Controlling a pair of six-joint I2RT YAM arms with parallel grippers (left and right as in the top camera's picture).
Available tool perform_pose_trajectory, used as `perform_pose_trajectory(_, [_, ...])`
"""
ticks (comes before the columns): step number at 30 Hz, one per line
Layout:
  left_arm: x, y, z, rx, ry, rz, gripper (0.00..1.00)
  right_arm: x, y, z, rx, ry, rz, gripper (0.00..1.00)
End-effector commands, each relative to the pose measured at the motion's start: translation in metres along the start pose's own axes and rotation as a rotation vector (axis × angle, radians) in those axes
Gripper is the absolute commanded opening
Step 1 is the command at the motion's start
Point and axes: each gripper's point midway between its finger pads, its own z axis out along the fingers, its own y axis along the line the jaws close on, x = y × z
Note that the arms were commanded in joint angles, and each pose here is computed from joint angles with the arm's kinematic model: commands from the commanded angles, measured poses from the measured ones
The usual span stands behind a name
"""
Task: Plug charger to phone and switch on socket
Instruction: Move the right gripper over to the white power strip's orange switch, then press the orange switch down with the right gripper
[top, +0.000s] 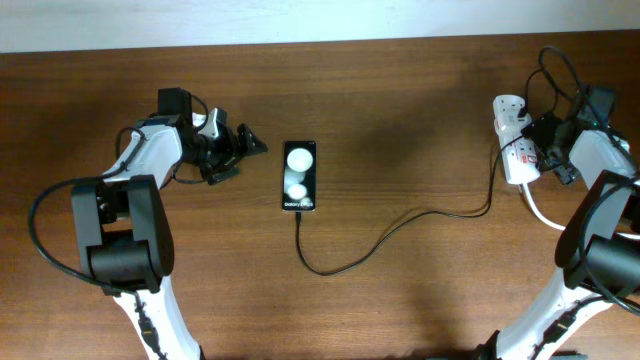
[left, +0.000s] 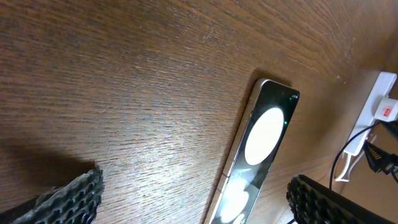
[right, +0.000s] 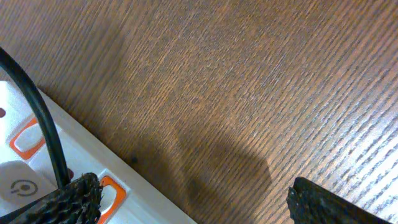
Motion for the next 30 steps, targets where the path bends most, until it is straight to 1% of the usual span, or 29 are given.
perform_pose_trajectory(1, [0.001, 0.015, 0.002, -0.052, -0.002, -0.023, 0.99, 0.010, 0.005, 0.004, -0.044, 0.045, -0.002, 0.99])
perform_pose_trajectory(11, [0.001, 0.015, 0.002, -0.052, -0.002, -0.023, 0.99, 0.018, 0.002, 0.007, -0.041, 0.068, -0.001, 0.99])
perform_pose_trajectory(15, [0.001, 0.015, 0.002, -0.052, -0.002, -0.023, 0.99, 0.029, -0.002, 0.020, -0.023, 0.108, 0.111, 0.99])
perform_pose_trajectory(17, [0.001, 0.015, 0.002, -0.052, -0.002, -0.023, 0.99, 0.039, -0.002, 0.028, -0.030, 0.143, 0.111, 0.99])
perform_pose_trajectory(20, [0.001, 0.015, 0.002, -0.052, -0.002, -0.023, 0.99, 0.043, 0.004, 0.028, -0.061, 0.169, 0.112, 0.99])
perform_pose_trajectory(24, [0.001, 0.015, 0.002, -0.052, -0.002, -0.023, 0.99, 0.053, 0.003, 0.026, -0.064, 0.212, 0.100, 0.99])
perform_pose_trajectory(27, [0.001, 0.015, 0.002, -0.052, -0.002, -0.023, 0.99, 0.058, -0.001, 0.025, -0.060, 0.232, 0.003, 0.99])
perform_pose_trajectory(30, [0.001, 0.015, 0.002, -0.052, -0.002, -0.023, 0.99, 0.061, -0.003, 0.024, -0.051, 0.245, -0.001, 0.99])
